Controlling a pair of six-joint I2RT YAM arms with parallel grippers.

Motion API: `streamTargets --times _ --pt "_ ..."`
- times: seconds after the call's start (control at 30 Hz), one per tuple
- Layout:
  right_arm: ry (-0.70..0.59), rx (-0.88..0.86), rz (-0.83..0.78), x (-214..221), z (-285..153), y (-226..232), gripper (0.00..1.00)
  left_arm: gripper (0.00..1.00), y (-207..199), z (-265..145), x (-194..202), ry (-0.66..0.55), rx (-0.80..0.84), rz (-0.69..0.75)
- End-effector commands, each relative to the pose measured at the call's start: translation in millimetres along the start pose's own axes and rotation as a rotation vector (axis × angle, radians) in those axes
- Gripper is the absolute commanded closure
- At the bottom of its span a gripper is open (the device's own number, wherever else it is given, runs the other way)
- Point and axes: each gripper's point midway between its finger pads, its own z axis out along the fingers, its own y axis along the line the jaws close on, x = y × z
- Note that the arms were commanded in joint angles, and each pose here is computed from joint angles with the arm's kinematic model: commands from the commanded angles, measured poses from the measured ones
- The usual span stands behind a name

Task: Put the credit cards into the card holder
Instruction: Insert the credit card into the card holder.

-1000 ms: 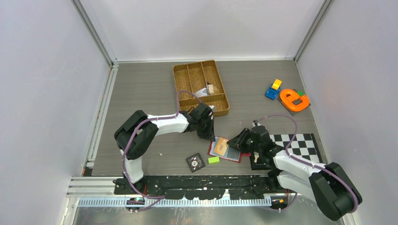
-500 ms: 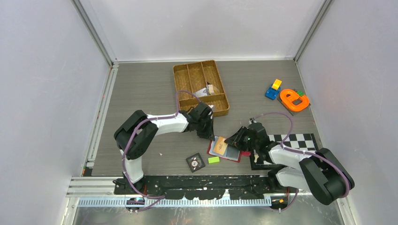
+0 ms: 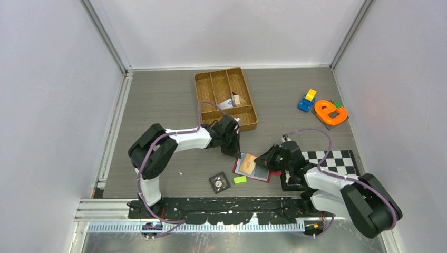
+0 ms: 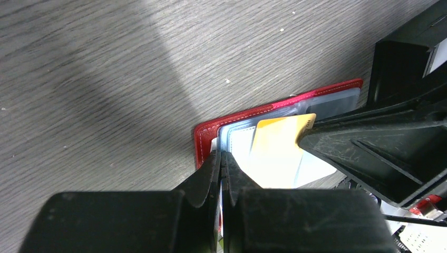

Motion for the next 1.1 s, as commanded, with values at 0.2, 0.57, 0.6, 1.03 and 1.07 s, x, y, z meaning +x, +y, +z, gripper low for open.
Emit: streamTargets --times 0.2,0.57,0.6,1.03,1.07 --pt "-0.013 -0.101 -0.025 -2 3 16 0.83 0.97 35 14 15 0.032 -0.140 0.002" --pt "-0.009 -0.150 -0.034 -1 4 22 0.83 0.97 34 15 15 0.037 -0.135 -0.006" --pt "-0.003 -0.153 -0.034 0 5 23 0.83 0.97 34 14 15 0.037 -0.135 -0.007" --pt "0.004 0.018 -0.066 -3 -3 3 0.96 0.97 34 16 16 0.044 -0.135 -0.001" --pt "0.006 0.030 -0.068 -3 -3 1 0.96 0.97 34 17 16 0.044 -0.131 -0.001"
